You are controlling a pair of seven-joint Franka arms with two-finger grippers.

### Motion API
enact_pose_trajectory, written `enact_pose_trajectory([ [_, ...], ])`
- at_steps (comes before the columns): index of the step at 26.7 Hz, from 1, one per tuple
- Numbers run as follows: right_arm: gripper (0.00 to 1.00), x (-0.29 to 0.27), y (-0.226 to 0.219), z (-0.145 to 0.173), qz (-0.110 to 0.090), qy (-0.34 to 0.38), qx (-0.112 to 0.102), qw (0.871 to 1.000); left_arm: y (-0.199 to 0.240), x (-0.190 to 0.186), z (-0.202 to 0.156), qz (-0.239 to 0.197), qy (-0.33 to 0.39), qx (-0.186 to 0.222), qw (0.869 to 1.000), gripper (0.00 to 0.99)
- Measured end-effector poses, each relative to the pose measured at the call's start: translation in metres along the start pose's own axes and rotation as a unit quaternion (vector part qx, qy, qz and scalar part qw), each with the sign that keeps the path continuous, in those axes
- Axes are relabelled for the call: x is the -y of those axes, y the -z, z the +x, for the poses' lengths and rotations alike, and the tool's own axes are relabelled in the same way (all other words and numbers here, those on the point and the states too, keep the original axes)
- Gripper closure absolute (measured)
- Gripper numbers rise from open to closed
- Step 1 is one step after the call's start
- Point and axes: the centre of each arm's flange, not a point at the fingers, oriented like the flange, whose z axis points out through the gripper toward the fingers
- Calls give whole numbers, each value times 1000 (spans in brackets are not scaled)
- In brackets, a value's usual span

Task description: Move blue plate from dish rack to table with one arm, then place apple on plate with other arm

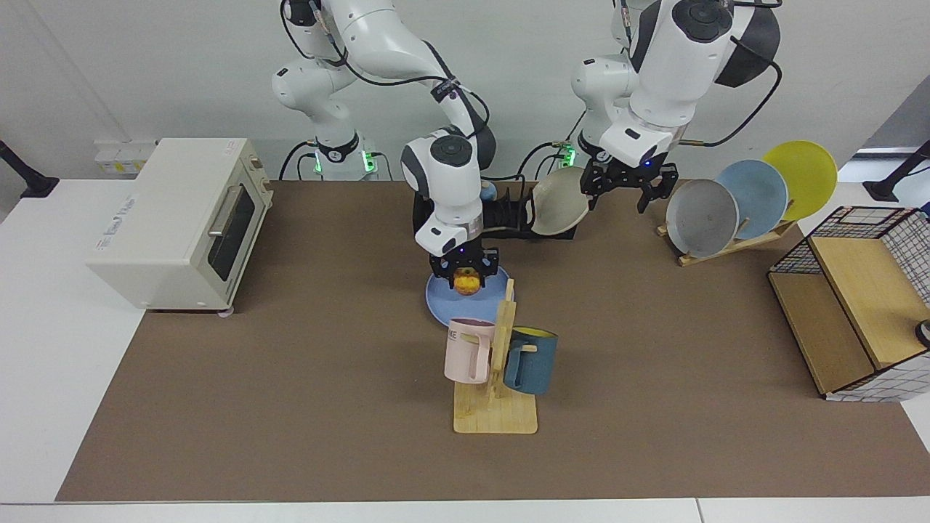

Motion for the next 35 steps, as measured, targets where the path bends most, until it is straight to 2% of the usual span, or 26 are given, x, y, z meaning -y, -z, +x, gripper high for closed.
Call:
enact_pose_trajectory([
  [10,308,10,-9,-6,1,9,-2,1000,15,20,5,-2,6,-13,1000,13],
  [18,308,12,-20,-9,-3,13,-2,1000,38,64,10,-5,13,-29,999,4],
  [24,300,10,-22,-9,-5,11,0,1000,47,82,6,-5,21,-16,1000,0],
  [25,233,10,-22,-9,-5,11,0,1000,49,82,5,-5,20,-13,1000,0],
  [27,163,10,-22,-9,-5,11,0,1000,51,81,4,-5,19,-8,1000,0],
  [28,70,10,-21,-8,-5,11,-1,1000,53,80,4,-5,19,-6,1000,0],
  [30,0,9,-18,-5,-5,9,-3,1000,54,79,4,-5,17,-4,1000,0],
  [35,0,-9,10,18,-12,-11,-4,1000,56,80,8,-6,18,-5,1000,0],
])
